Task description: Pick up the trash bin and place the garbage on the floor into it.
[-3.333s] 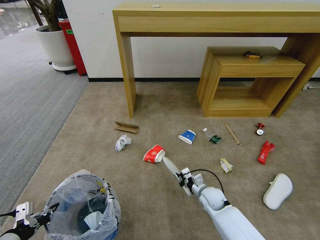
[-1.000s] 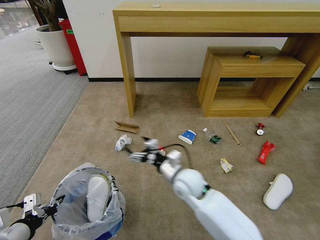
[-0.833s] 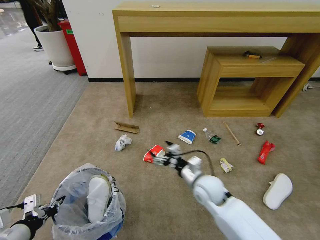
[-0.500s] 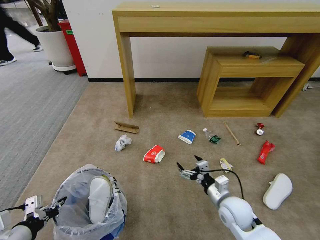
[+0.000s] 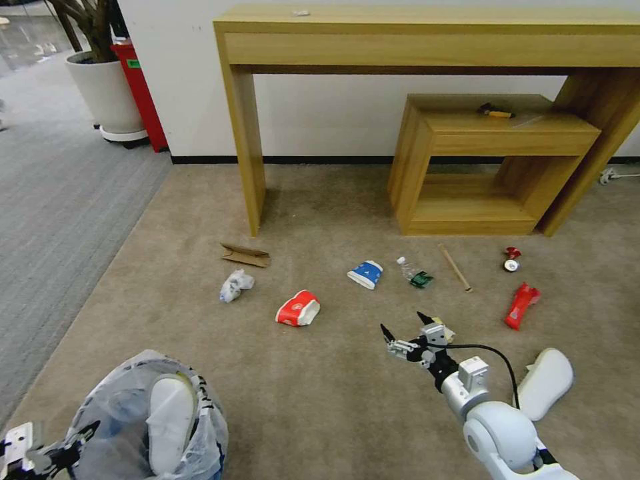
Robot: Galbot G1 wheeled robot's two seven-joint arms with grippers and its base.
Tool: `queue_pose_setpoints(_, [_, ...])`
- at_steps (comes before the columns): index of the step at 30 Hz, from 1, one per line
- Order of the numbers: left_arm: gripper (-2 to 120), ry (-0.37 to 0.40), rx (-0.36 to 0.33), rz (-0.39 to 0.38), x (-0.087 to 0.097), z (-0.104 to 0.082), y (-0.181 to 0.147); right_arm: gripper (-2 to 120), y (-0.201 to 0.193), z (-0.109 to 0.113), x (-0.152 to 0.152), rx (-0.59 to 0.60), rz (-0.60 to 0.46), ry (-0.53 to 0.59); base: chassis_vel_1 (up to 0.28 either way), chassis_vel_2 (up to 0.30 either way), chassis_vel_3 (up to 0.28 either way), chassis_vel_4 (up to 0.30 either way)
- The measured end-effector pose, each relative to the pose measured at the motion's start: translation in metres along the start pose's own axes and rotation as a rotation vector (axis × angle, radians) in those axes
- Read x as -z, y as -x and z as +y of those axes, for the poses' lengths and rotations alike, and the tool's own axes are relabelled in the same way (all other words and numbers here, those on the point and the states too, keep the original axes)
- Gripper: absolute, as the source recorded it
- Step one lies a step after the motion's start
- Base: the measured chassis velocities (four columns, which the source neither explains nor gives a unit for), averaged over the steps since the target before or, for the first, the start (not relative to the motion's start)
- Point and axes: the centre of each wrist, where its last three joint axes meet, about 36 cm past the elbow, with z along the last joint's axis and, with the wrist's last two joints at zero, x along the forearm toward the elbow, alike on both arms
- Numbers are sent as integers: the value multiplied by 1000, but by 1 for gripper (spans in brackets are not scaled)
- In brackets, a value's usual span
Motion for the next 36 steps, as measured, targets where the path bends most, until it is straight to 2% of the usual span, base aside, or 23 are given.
queue_pose_setpoints(5, [0,-20,0,1,-10,5,-5,100,-11,-5,-9,-15,4,5,-279,-252,259,261])
queue_pose_setpoints(15, [0,-25,1,4,-14,8,-8,100,-19,-5,-31,-65,13,46,-318,-329,319,325])
queue_pose_setpoints(20, [0,-31,2,9,-18,11,-11,100,-18,-12,-62,-138,66,158,-341,-336,329,320])
queue_pose_setpoints(22, [0,-29,-1,9,-19,12,-13,100,-19,-19,-84,-208,126,221,-181,-193,219,231])
queue_pose_setpoints(23, [0,-29,-1,9,-19,12,-13,100,-19,-19,-84,-208,126,221,-181,-123,165,176])
queue_pose_setpoints(26, [0,-28,8,4,-19,16,-15,100,-29,-34,-109,-285,193,251,-66,-55,76,45])
queue_pose_setpoints(30, [0,-31,14,6,-20,19,-15,100,-43,-43,-132,-318,227,314,42,32,-31,-48])
queue_pose_setpoints(36, [0,-26,12,10,-22,17,-13,100,-50,-42,-156,-326,238,398,29,24,-23,-27])
